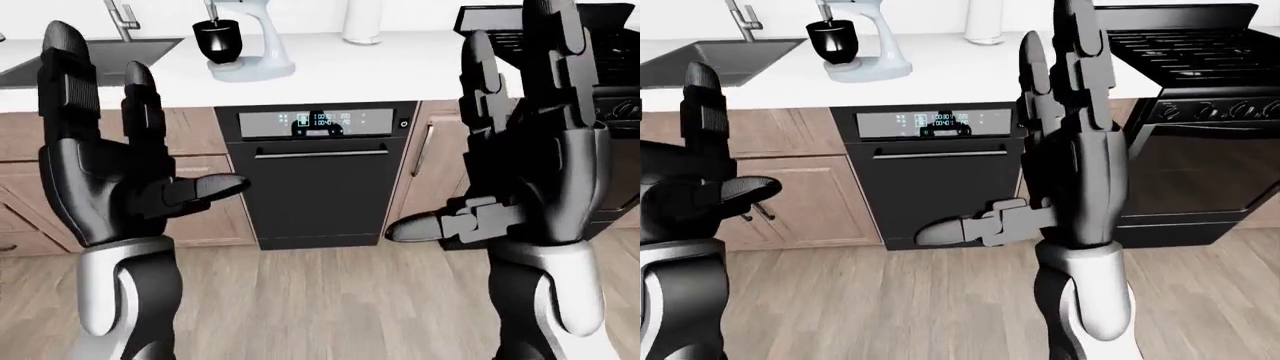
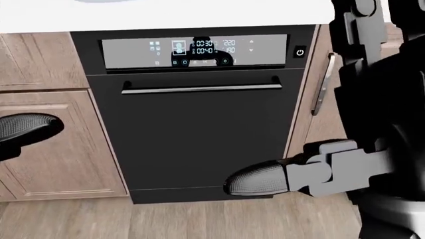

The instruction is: Open the stand mixer head.

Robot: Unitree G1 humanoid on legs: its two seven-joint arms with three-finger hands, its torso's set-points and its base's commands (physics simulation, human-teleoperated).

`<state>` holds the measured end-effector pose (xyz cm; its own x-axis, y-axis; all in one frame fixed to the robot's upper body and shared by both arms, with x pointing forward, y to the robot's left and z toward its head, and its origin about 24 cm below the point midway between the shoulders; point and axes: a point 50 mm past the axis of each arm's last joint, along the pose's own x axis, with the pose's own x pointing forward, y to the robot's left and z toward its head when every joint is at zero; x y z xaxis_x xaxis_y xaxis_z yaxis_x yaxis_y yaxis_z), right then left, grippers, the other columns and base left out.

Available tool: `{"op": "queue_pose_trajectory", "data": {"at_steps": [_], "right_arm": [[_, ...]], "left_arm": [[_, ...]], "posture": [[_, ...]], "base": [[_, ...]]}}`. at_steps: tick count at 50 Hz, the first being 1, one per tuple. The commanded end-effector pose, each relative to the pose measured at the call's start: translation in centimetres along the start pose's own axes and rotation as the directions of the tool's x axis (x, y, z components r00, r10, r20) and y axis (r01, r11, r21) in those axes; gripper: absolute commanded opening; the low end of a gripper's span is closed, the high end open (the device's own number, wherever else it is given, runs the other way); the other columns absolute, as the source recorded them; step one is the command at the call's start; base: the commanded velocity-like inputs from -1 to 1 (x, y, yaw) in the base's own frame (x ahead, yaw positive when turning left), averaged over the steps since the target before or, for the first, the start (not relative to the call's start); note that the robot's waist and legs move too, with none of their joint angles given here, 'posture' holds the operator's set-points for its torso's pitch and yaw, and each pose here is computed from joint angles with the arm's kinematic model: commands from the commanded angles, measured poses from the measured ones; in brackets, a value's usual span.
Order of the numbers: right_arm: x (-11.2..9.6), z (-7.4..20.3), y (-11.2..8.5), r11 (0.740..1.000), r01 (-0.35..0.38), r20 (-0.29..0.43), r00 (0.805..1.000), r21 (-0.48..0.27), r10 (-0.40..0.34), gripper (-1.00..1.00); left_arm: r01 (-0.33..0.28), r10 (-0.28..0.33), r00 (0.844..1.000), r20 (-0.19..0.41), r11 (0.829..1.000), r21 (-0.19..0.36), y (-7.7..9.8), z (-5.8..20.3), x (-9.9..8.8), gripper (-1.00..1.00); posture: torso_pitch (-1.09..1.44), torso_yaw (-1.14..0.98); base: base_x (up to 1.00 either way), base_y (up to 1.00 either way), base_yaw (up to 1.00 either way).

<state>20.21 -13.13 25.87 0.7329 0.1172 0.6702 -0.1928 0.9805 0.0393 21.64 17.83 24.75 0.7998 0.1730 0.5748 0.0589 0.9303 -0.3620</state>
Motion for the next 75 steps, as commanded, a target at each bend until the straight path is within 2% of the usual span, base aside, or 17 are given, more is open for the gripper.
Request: {"op": "queue_pose_trajectory", "data": {"at_steps": [1,4,9,14,18,22,26,30,33,36,47,60,75], "right_arm": [[0.1,0.7,0.1,1.000,-0.009,0.041,0.999,-0.004,0.010,1.00],[0.1,0.5,0.2,0.999,-0.025,0.040,0.999,-0.040,0.026,1.00],[0.0,0.2,0.2,0.999,-0.023,0.025,0.999,-0.050,0.024,1.00],[0.0,0.8,0.0,1.000,0.002,0.047,0.999,-0.012,-0.001,1.00],[-0.3,1.1,0.4,0.999,-0.033,0.044,0.998,-0.042,0.034,1.00],[-0.3,1.2,0.4,1.000,-0.016,0.045,0.999,-0.021,0.017,1.00],[-0.5,1.2,0.8,0.998,-0.043,0.041,0.998,-0.041,0.044,1.00],[-0.5,1.2,0.7,0.999,-0.035,0.041,0.999,-0.016,0.035,1.00],[-0.4,1.4,0.8,0.998,-0.044,0.049,0.998,-0.034,0.046,1.00],[-0.5,1.2,0.7,0.999,-0.034,0.040,0.999,-0.008,0.034,1.00],[-0.4,1.0,0.8,0.999,-0.042,0.039,0.998,-0.030,0.043,1.00],[-0.5,1.0,0.7,0.999,-0.040,0.044,0.998,-0.011,0.041,1.00],[-0.5,0.8,0.8,0.999,-0.045,0.039,0.998,-0.012,0.045,1.00]], "left_arm": [[0.018,-0.018,0.999,0.037,1.000,-0.009,-0.3,0.6,0.1,1.00],[0.034,-0.034,0.998,0.043,0.999,0.006,-0.4,0.5,-0.1,1.00],[0.026,-0.026,0.999,0.040,1.000,-0.001,-0.3,0.8,-0.1,1.00],[0.021,-0.021,0.999,0.040,1.000,-0.002,-0.4,1.2,-0.2,1.00],[0.021,-0.021,0.999,0.045,1.000,-0.003,-0.5,1.6,-0.4,1.00],[0.021,-0.021,0.999,0.050,1.000,0.001,-0.3,1.8,-0.4,1.00],[0.017,-0.017,0.999,0.051,1.000,0.000,-0.2,1.9,-0.5,1.00],[0.014,-0.014,0.999,0.049,1.000,0.001,-0.1,1.7,-0.5,1.00],[0.011,-0.011,0.999,0.051,1.000,0.002,0.0,1.7,-0.5,1.00],[0.011,-0.011,0.999,0.048,1.000,0.004,0.0,1.7,-0.5,1.00],[0.004,-0.004,0.999,0.043,1.000,0.004,0.2,1.3,-0.3,1.00],[0.005,-0.006,0.999,0.044,1.000,0.007,0.0,1.4,-0.3,1.00],[0.001,-0.001,0.999,0.047,1.000,0.009,0.1,1.4,-0.3,1.00]], "posture": [[0.00,0.00],[0.00,0.00],[0.00,0.00],[0.00,0.00],[0.00,0.00],[0.00,0.00],[0.00,0.00],[0.00,0.00],[0.00,0.00],[0.00,0.00],[0.00,0.00],[0.00,0.00],[0.00,0.00]], "base": [[0.00,0.00,0.00],[0.00,0.04,0.00],[0.00,0.70,0.00],[0.00,0.39,0.00],[0.00,0.26,0.00],[0.00,0.58,0.00],[0.00,0.45,0.00],[0.00,0.47,0.00],[0.00,0.43,0.00],[0.00,0.67,0.00],[0.00,0.48,0.00],[0.00,0.73,0.00],[0.00,0.05,0.00]]}}
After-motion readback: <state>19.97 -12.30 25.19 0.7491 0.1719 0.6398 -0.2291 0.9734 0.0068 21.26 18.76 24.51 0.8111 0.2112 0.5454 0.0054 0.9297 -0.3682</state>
